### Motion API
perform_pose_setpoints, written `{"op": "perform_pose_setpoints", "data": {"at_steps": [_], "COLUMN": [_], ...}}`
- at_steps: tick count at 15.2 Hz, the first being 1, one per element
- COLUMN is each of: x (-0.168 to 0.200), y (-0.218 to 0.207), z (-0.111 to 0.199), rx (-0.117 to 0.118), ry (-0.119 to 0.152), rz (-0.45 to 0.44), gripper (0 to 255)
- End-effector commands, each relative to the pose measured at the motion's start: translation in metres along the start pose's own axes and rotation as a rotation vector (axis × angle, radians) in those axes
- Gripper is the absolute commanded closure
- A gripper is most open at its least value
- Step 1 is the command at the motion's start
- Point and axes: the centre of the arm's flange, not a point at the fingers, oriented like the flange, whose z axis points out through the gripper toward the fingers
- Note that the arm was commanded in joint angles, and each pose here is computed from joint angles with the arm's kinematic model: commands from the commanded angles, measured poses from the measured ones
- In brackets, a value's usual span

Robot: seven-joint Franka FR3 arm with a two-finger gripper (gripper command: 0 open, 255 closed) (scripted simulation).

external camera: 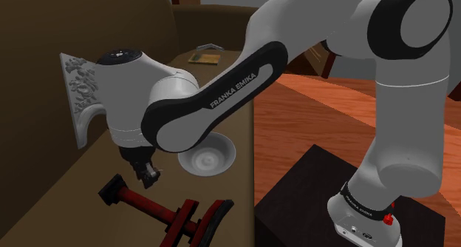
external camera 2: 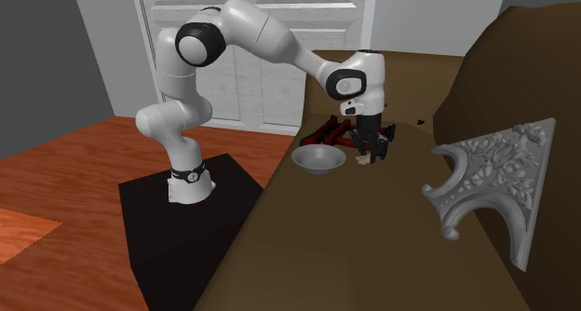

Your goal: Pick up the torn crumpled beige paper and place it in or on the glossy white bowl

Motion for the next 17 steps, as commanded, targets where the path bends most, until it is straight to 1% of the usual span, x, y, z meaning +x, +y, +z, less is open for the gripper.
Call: {"op": "perform_pose_setpoints", "data": {"at_steps": [1, 2, 6, 7, 8, 11, 14, 15, 17], "x": [0.003, 0.007, 0.005, 0.006, 0.006, 0.039, 0.08, 0.082, 0.079], "y": [-0.005, -0.004, -0.005, -0.004, -0.004, -0.052, -0.095, -0.097, -0.095], "z": [0.007, 0.004, -0.017, -0.012, -0.012, -0.03, -0.039, -0.039, -0.029], "rx": [-0.003, -0.003, -0.003, -0.003, -0.003, -0.119, -0.236, -0.242, -0.242], "ry": [0.002, 0.002, 0.002, 0.001, 0.001, -0.103, -0.208, -0.213, -0.213], "rz": [0.008, 0.007, 0.007, 0.007, 0.007, 0.15, 0.293, 0.301, 0.301], "gripper": [255, 255, 255, 255, 0, 0, 0, 0, 0]}}
